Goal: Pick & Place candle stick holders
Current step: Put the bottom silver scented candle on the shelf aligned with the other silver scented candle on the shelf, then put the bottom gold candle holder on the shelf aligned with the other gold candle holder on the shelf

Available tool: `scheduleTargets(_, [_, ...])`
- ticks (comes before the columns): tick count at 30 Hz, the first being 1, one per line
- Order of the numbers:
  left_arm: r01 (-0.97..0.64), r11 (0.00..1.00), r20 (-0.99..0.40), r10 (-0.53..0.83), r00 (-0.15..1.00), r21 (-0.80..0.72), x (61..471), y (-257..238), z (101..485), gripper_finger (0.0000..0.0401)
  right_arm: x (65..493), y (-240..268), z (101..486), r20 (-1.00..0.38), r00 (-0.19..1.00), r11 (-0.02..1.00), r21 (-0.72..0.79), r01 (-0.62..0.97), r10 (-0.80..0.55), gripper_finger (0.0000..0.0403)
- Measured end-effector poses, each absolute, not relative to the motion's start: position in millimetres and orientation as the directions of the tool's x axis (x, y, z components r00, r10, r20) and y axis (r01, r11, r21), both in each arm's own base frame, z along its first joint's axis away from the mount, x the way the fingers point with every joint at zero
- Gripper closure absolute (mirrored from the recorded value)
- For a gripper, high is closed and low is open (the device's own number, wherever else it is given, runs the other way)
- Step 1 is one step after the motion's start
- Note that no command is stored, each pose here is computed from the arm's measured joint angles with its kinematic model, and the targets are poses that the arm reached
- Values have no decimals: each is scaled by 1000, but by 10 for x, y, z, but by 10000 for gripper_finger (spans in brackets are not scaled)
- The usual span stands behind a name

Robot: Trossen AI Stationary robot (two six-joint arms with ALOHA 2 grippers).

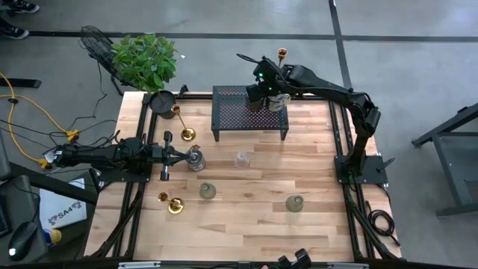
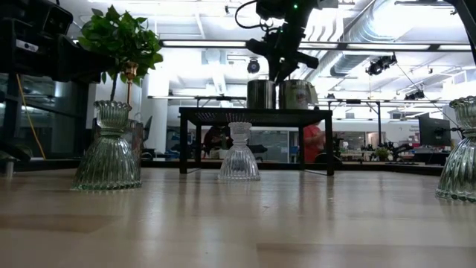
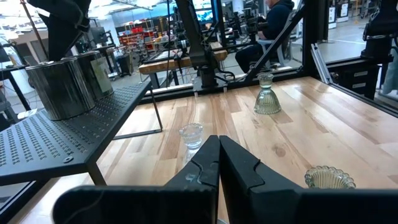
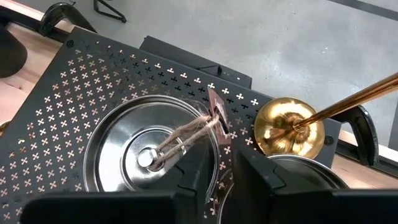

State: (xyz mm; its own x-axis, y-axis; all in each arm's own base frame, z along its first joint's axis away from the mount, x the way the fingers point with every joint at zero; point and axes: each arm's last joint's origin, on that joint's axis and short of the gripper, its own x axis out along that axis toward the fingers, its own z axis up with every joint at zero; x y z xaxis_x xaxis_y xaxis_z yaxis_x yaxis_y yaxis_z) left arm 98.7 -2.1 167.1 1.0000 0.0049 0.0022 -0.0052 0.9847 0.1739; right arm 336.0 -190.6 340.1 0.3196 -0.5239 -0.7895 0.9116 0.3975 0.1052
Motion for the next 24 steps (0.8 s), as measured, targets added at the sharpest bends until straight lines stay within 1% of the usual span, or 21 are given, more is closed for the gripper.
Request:
scheduleTargets(4, [-5, 985, 3, 4, 1000, 174, 987, -22, 1671, 401, 3320, -1852, 3468, -786, 327, 414, 101, 905, -524, 317])
scheduleTargets(9, [-5, 985, 2, 4, 1000, 174, 987, -22, 1671, 401, 3251, -1686, 3577, -797, 339, 478, 73, 876, -500, 301])
scheduleTargets(12, [-5, 985, 2, 5, 1000, 174, 987, -22, 1671, 401, 3206, -1501, 3666, -806, 355, 533, 59, 844, -473, 300])
scheduleTargets(17, [-5, 985, 2, 5, 1000, 174, 987, -21, 1671, 401, 3106, -1141, 3773, -809, 373, 643, -8, 766, -454, 303])
scheduleTargets(20, [-5, 985, 2, 5, 1000, 174, 987, -22, 1671, 401, 2991, -933, 3754, -800, 409, 703, -23, 711, -439, 303])
scheduleTargets(24, [-5, 985, 2, 5, 1000, 174, 987, -22, 1671, 401, 2780, -696, 3660, -764, 486, 766, -15, 643, -424, 303])
